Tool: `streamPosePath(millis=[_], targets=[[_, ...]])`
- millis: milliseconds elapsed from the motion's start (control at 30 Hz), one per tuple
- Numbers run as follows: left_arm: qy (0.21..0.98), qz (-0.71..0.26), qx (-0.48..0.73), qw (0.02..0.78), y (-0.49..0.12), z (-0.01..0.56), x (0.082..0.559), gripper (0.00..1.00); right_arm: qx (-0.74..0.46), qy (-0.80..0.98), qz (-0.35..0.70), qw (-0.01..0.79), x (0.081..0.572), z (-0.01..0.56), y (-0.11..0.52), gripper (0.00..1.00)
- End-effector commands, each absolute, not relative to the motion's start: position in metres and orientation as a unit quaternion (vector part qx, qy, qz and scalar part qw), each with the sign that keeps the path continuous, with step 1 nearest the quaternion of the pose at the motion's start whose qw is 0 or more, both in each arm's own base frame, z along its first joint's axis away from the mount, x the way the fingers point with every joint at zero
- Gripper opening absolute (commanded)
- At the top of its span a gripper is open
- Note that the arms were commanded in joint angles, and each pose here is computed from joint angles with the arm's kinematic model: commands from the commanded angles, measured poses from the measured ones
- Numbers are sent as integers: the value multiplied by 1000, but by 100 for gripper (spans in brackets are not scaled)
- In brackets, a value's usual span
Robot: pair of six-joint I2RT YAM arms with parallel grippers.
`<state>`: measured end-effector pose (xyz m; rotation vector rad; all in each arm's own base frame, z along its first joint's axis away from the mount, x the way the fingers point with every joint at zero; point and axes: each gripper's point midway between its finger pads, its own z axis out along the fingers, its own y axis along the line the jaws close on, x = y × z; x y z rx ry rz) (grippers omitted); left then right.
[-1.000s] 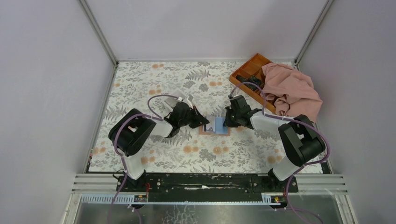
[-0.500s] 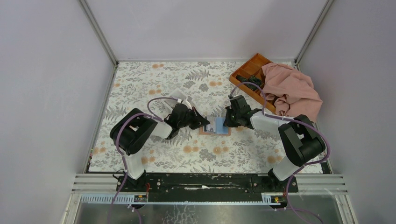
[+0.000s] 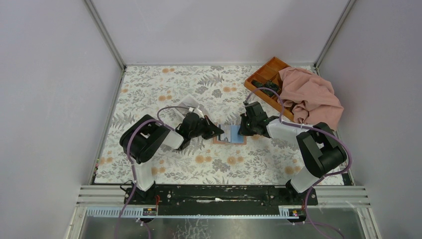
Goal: Put the credit cards into the card holder
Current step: Insert the credit card into the card holder.
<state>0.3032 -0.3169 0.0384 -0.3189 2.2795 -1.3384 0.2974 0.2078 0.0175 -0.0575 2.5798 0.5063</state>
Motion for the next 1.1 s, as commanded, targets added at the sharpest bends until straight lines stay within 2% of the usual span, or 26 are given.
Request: streamPosePath(millis=[0,1067], targets=[[822,-505,-116,234,-320,39,300,0,-17,955,162,247,294,5,198,0],[787,-547,-141,246,-320,51,299,0,-17,957,159,242,291,1,196,0]])
